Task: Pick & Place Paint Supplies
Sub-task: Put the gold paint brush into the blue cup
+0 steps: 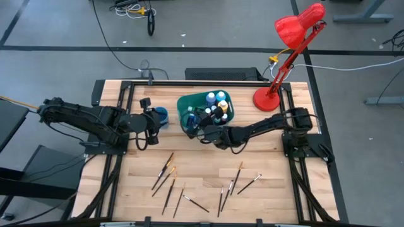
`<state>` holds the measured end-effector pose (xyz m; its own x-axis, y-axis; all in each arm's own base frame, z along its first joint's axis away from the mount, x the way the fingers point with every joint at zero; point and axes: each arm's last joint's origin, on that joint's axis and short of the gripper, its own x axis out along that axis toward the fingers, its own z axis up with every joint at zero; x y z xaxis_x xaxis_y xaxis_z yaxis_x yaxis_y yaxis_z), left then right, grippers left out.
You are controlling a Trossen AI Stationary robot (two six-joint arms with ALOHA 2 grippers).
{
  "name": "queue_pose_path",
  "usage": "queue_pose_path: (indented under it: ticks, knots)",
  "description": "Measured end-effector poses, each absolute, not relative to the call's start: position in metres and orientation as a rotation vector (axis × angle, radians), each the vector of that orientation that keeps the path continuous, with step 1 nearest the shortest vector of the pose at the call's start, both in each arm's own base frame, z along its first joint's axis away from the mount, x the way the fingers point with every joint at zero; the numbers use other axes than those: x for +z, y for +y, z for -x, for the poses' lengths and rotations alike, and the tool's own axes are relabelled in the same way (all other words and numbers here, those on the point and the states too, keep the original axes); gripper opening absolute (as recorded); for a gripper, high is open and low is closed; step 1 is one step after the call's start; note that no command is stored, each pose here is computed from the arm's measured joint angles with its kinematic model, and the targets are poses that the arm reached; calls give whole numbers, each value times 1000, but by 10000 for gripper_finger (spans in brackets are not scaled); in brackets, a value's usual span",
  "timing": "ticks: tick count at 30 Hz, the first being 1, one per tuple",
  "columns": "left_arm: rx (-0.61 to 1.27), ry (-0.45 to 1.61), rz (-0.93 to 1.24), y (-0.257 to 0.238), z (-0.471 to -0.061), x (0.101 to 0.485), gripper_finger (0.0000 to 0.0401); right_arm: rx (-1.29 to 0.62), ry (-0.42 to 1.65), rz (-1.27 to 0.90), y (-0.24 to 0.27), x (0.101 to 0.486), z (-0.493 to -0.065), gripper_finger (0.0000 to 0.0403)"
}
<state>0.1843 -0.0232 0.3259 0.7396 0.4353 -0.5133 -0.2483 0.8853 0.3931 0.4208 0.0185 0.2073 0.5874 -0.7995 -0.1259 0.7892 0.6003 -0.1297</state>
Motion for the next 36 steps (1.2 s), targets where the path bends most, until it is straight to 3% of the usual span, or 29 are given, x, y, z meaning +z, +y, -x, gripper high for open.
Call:
queue_pose_path:
  ticks: [6, 12, 16, 26, 36]
  knots:
    - [268, 649, -221, -27, -185, 324, 153, -791, 186, 153, 47, 244, -406, 4]
    - [147, 674, -57, -36, -184, 314, 153, -825, 211, 243, 76, 265, -386, 14]
    - [164, 711, 93, -47, -182, 291, 153, -800, 256, 306, 93, 274, -372, 15]
    - [173, 721, 340, -68, -183, 220, 153, -473, 353, 277, 113, 276, -356, 16]
    - [236, 833, 399, -81, -184, 167, 153, -356, 368, 305, 115, 276, -357, 17]
